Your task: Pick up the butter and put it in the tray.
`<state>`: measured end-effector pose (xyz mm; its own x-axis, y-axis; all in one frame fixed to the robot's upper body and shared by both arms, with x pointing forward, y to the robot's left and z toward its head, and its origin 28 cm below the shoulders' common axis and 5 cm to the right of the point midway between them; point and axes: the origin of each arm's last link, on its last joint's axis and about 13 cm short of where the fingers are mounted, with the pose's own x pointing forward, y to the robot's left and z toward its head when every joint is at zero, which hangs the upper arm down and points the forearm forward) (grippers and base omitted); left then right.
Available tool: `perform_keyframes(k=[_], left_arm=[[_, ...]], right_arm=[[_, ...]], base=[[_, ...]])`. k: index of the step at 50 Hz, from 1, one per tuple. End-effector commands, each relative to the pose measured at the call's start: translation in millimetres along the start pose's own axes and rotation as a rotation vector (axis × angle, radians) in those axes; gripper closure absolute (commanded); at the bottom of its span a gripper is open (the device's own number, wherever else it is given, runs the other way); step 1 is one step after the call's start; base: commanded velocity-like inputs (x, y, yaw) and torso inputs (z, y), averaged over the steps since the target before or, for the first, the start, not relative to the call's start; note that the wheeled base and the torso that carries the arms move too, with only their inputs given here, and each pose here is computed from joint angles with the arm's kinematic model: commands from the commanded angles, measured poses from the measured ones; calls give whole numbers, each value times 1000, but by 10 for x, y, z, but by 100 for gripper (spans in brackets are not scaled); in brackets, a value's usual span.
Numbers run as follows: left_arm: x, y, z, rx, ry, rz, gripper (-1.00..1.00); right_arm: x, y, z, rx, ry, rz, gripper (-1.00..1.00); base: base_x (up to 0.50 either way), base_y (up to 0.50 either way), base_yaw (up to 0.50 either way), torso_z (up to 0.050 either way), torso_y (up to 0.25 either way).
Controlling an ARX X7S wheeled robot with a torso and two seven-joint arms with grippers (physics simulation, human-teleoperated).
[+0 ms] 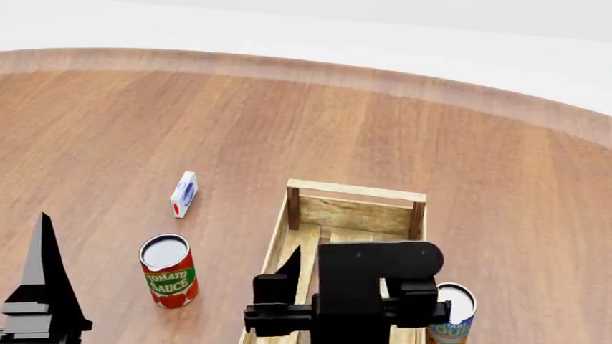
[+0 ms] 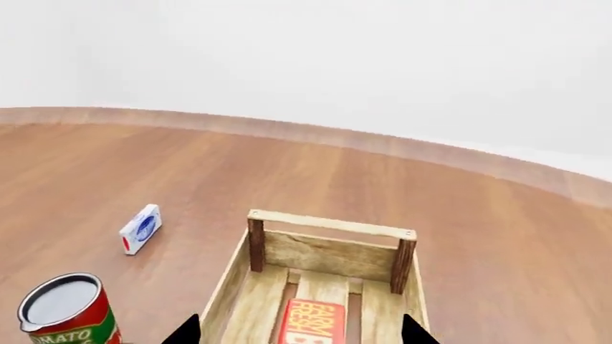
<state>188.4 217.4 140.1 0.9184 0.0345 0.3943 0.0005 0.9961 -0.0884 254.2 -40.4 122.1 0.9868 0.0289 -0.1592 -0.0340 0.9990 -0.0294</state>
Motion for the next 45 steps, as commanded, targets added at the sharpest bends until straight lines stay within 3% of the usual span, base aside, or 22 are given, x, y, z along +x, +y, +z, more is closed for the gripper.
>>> perform_keyframes(k=[1,5,8,31,45], left_arm=[[10,9,-2,4,1,4,-100],[4,3,1,6,1,2,-100],[2,-1,5,6,1,0,-100],[-17,-15,-6,1,11,-25,-100],[-52,-42,-40,-1,23,-48,-100]], right_arm=[[-267,-157,-200,-150,-170,-36,-100],[-319,-202,-270,-161,-192,-55,-100],[-391,-206,-297,-122,-223,-23,-100],[-742,-126,-537,-199,-282,-17,-100],[-849,-166,-656,-195,-290,-83,-100]], base=[[0,0,0,0,0],[0,0,0,0,0],[0,0,0,0,0],[0,0,0,0,0],[0,0,0,0,0]])
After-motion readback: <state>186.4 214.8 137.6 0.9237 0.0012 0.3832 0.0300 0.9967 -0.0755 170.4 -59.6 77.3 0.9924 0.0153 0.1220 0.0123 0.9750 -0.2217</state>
